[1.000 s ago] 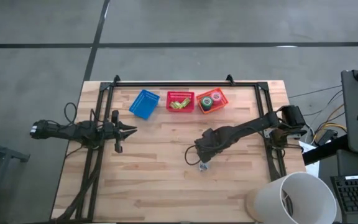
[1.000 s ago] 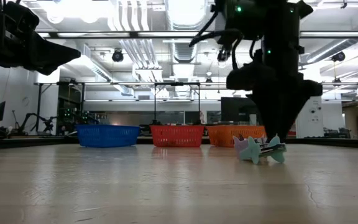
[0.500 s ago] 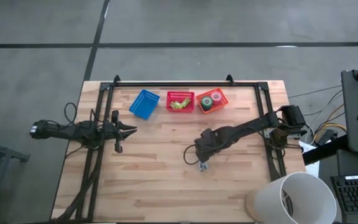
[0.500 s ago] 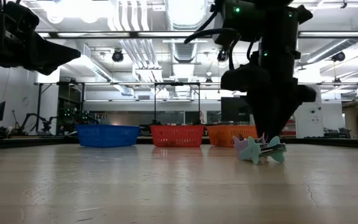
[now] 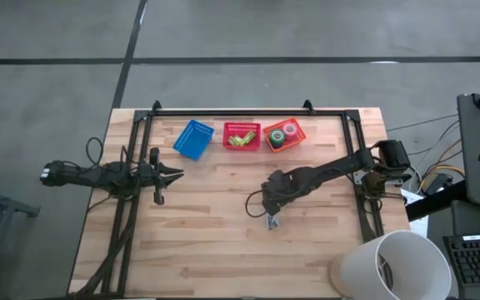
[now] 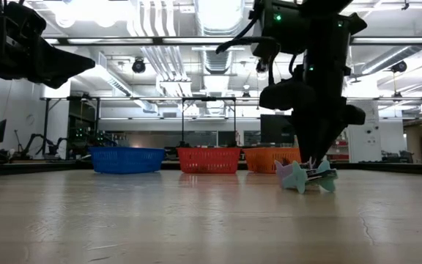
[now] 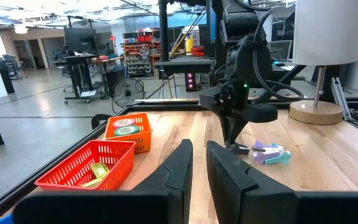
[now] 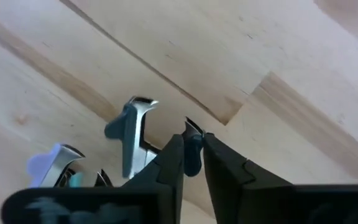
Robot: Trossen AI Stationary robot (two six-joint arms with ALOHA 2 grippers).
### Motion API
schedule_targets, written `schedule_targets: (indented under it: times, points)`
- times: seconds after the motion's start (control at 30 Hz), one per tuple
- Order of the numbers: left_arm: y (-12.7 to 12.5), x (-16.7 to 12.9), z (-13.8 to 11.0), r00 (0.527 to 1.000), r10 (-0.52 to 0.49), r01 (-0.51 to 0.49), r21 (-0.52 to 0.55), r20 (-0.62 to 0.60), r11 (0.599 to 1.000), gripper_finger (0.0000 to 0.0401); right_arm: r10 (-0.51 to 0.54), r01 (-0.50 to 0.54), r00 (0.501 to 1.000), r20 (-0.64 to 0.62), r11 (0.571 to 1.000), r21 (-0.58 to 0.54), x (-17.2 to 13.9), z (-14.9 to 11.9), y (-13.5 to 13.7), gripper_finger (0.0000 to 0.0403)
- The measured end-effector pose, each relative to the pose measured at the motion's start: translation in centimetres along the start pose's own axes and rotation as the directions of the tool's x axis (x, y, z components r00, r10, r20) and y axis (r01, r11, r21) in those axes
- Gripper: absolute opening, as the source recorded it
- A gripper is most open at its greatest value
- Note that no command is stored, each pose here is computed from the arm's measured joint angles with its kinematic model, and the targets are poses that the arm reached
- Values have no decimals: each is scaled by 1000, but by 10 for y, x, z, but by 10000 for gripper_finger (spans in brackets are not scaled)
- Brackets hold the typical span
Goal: Pick and place Stapler, Stapler remover, tape
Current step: Put the black staple remover into the blue bin
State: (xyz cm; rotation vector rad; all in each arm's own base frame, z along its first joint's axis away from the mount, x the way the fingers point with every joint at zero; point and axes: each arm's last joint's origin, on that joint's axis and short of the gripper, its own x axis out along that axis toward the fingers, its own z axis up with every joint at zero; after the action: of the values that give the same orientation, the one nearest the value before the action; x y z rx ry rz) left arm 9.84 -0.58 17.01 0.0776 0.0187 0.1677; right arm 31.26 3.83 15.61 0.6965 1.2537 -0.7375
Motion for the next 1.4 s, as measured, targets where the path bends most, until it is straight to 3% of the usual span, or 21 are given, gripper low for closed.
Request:
schedule_targets:
  times: [0.3, 0.57, 0.87, 1.1, 1.27, 1.4]
  points:
    - [0, 0, 0, 1000, 0, 0, 0, 0, 1000, 51, 67, -58, 996, 65, 990, -130, 0, 5, 7, 11]
    - [0, 0, 0, 1000, 0, 0, 0, 0, 1000, 51, 86, -58, 989, 120, 974, -219, -1, 10, 10, 9]
    - [0, 0, 0, 1000, -1, 1, 0, 0, 1000, 51, 103, -28, 956, 277, 965, -261, -23, 32, 22, 8]
    - [0, 0, 0, 1000, 0, 0, 0, 0, 1000, 51, 156, -15, 894, 421, 948, -318, -55, 51, 40, 8]
    - [0, 0, 0, 1000, 1, -1, -1, 3, 1000, 51, 236, -5, 813, 532, 917, -400, -77, 65, 56, 8]
    - [2, 0, 8, 994, 65, -61, -43, 86, 997, 51, 322, -25, 736, 595, 892, -452, -87, 73, 65, 8]
